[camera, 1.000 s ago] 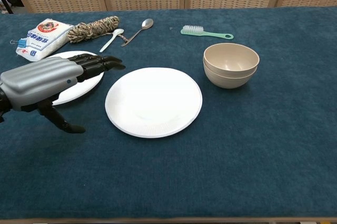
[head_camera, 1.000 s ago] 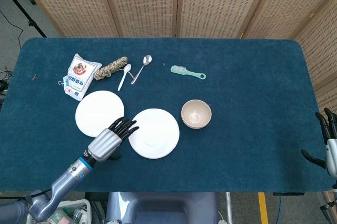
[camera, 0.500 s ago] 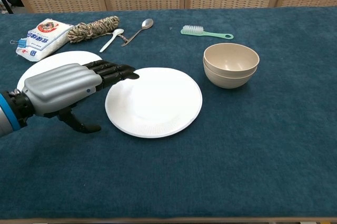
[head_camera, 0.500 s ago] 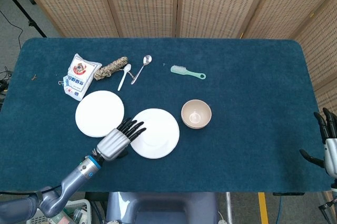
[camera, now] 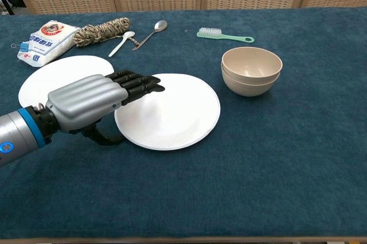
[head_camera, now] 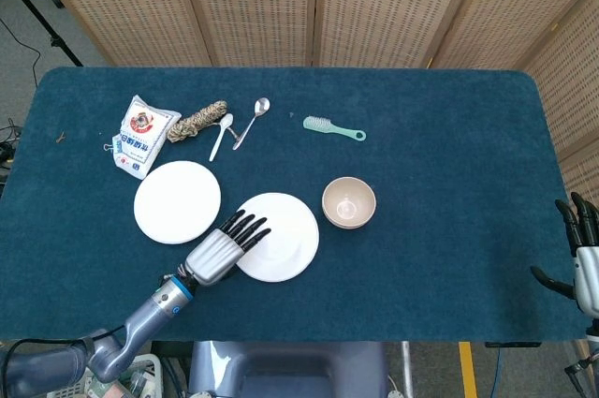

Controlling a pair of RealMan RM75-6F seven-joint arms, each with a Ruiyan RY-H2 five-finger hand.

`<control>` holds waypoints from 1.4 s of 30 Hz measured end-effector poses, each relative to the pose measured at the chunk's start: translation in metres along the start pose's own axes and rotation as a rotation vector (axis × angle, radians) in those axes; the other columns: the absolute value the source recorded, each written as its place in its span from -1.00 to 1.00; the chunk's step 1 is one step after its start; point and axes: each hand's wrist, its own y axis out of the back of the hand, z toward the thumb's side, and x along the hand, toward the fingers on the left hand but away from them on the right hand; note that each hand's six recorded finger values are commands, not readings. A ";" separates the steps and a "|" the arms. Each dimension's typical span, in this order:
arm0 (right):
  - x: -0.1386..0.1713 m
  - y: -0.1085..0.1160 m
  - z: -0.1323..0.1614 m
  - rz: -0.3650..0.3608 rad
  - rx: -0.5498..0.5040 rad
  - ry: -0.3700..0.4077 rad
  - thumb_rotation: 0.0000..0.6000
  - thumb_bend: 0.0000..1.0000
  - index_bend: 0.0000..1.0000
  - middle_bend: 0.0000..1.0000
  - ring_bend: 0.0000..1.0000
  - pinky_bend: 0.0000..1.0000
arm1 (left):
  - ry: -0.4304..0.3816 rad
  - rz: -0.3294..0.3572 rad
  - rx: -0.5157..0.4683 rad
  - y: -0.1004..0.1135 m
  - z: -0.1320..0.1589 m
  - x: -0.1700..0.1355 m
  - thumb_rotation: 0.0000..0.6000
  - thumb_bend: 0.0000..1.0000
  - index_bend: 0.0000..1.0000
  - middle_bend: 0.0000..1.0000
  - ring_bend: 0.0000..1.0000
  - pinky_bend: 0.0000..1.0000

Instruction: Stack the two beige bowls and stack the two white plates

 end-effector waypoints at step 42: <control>0.002 0.004 0.005 -0.002 -0.031 0.020 1.00 -1.00 -1.00 -1.00 -1.00 -1.00 | 0.027 0.235 -0.187 0.015 0.004 0.011 1.00 -0.01 0.83 -1.00 -1.00 -1.00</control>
